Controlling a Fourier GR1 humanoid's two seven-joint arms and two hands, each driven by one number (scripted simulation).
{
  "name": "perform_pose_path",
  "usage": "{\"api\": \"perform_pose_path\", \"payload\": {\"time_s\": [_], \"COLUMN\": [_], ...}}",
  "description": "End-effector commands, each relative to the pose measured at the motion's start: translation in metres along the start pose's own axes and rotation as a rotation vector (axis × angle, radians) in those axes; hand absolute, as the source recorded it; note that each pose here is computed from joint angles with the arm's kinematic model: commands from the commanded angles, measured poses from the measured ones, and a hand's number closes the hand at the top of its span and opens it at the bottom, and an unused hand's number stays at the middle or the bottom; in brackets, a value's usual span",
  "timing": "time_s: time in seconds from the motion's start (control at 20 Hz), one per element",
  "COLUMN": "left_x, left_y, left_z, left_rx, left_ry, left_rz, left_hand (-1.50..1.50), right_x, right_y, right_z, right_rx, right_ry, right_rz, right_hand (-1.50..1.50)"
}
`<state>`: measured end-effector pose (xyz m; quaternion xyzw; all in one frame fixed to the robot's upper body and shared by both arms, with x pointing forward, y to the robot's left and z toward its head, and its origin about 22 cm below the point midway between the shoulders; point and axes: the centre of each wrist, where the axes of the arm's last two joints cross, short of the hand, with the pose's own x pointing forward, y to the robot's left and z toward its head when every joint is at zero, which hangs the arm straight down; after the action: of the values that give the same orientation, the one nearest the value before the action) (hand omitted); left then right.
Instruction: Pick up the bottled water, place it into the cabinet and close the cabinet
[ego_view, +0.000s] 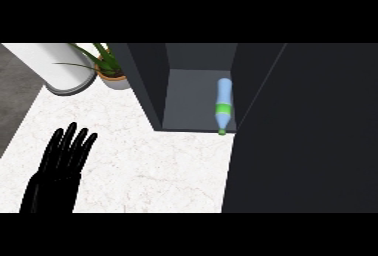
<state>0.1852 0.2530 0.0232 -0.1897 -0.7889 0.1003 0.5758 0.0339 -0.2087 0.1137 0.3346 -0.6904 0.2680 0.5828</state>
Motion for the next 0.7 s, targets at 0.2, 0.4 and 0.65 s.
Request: {"api": "perform_pose_path", "payload": {"time_s": [0.2, 0.4, 0.65], "left_x": [0.031, 0.036, 0.048], "left_y": [0.030, 0.032, 0.046], "left_z": [0.013, 0.018, 0.022], "left_rx": [-0.012, -0.039, -0.050], "left_ry": [-0.011, 0.008, 0.006], "left_rz": [-0.004, 0.011, 0.015], "left_hand": [-1.50, -1.50, -1.50], "right_x": [0.033, 0.032, 0.022], "right_y": [0.017, 0.026, 0.026], "right_z": [-0.022, -0.028, -0.036], "right_rx": [0.168, 0.114, 0.137], "right_ry": [-0.046, -0.107, -0.121], "right_rz": [0.082, -0.055, -0.073], "right_hand": [1.50, 1.50, 1.50]}}
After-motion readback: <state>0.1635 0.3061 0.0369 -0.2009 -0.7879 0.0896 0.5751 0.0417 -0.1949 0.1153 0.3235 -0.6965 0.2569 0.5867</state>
